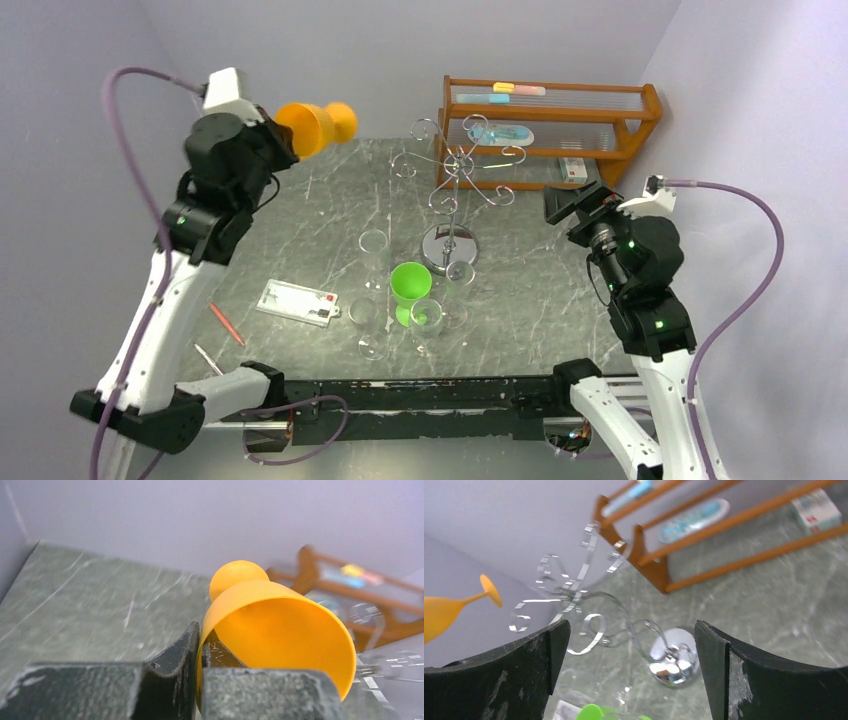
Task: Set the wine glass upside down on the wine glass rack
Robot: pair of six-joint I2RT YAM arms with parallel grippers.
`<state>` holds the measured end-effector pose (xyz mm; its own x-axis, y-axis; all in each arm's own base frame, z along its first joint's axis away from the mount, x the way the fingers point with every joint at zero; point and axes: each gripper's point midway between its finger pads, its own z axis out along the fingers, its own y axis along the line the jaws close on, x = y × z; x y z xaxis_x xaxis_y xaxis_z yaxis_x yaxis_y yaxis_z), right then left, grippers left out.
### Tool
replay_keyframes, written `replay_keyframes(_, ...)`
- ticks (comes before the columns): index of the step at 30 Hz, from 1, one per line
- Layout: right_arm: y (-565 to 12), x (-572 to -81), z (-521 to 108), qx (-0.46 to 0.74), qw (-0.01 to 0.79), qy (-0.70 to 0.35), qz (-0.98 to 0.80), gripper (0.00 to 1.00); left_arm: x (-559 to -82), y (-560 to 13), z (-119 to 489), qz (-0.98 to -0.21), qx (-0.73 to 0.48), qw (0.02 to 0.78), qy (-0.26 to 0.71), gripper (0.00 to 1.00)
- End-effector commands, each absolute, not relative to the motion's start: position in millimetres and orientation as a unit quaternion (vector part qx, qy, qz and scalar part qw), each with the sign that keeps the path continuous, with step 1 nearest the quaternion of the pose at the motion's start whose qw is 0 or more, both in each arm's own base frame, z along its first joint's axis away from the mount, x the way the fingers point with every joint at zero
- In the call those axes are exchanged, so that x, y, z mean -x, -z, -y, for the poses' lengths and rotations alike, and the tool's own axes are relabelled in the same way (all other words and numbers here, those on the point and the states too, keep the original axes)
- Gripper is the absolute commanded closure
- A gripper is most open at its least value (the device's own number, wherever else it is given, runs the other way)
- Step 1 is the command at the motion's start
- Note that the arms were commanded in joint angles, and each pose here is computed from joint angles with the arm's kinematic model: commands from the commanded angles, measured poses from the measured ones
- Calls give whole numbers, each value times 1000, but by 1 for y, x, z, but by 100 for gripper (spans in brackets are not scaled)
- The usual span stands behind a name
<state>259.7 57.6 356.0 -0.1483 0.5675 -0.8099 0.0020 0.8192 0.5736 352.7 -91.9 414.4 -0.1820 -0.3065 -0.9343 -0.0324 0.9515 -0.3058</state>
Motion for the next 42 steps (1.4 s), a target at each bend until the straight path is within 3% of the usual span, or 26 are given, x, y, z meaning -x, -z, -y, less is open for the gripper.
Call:
replay_keyframes(1,-429,-248,-76,-147,693,-313,-633,0,-331,-510,104,-650,108,718,222,95)
replay_keyframes(6,-486,-239,-106,-84,708,-405,-572,0,-308,-568,130,-570,73,745,338,95)
replay_keyframes(13,-546,-251,-119,-59,717,-444,-535,0,-308,-616,192,-481,-28,728,488,95)
replay_keyframes(21,-563,-262,-156,-48,636,-603,-479,1,-310,-627,296,-414,-91,663,617,95)
replay_keyframes(29,-577,-256,-165,-10,612,-684,-396,19,-309,-605,333,-375,-42,633,676,95)
replay_keyframes(36,-590,-264,-151,-46,638,-678,-362,20,-302,-592,335,-362,-25,622,693,95)
replay_keyframes(42,-596,-274,-154,-56,626,-687,-364,30,-297,-590,340,-356,-25,606,710,95)
